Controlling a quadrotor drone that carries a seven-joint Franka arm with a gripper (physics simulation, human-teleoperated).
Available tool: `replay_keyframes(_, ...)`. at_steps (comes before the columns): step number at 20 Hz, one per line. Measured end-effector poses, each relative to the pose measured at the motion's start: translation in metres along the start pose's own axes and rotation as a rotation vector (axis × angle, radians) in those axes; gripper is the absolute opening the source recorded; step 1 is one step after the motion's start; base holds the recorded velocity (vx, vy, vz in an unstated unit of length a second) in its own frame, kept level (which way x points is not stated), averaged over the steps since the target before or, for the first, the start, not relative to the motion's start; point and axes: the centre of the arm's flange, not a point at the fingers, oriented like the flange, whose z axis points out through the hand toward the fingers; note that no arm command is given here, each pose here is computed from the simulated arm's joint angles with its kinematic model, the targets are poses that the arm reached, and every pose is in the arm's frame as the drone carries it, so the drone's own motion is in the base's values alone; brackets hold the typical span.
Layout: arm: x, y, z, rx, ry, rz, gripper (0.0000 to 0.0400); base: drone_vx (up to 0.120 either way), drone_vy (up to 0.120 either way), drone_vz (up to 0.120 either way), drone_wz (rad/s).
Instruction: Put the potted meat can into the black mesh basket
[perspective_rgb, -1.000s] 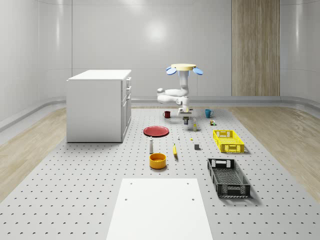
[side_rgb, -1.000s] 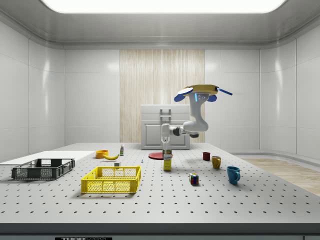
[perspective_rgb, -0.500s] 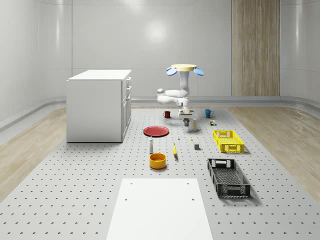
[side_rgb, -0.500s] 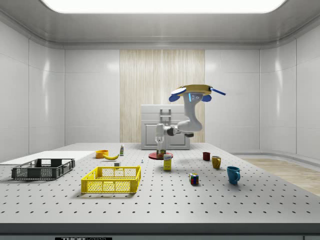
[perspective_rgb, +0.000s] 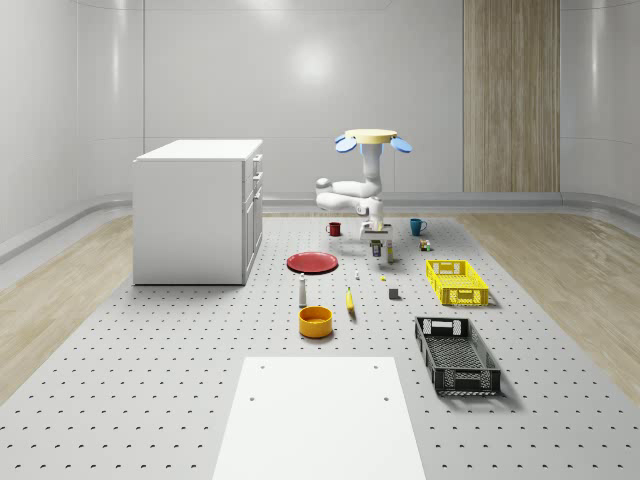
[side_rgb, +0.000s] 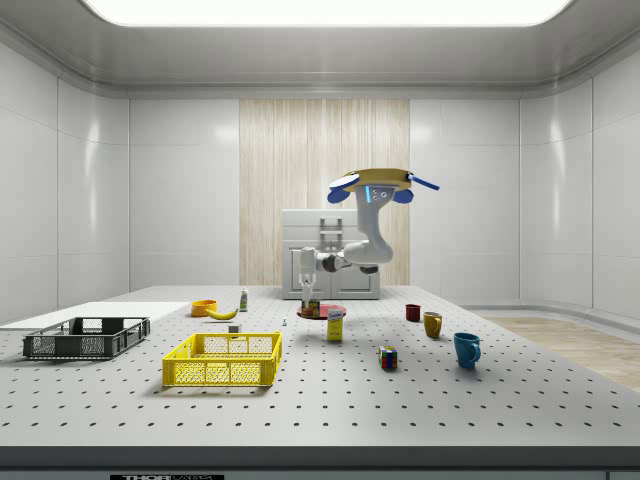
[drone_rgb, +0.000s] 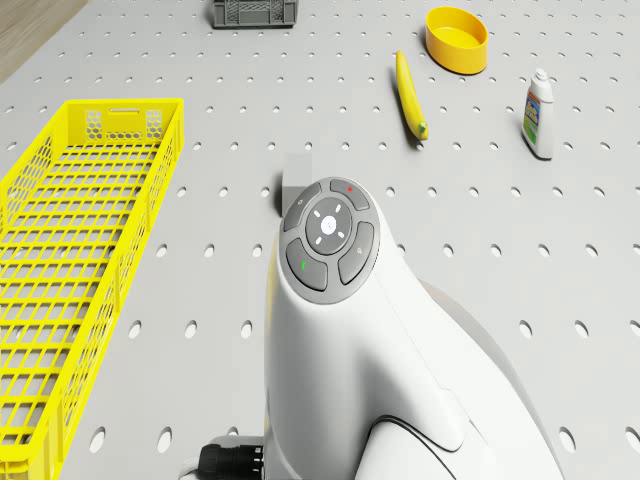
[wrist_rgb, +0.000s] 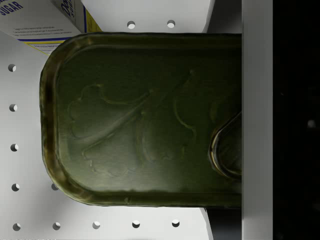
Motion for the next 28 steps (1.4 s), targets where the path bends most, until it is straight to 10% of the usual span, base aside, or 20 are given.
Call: replay_keyframes(28,0.0000,0.0000,0.0000,0.000,0.000,0.003,0.0284,0.120,0.013,0.016,0.000)
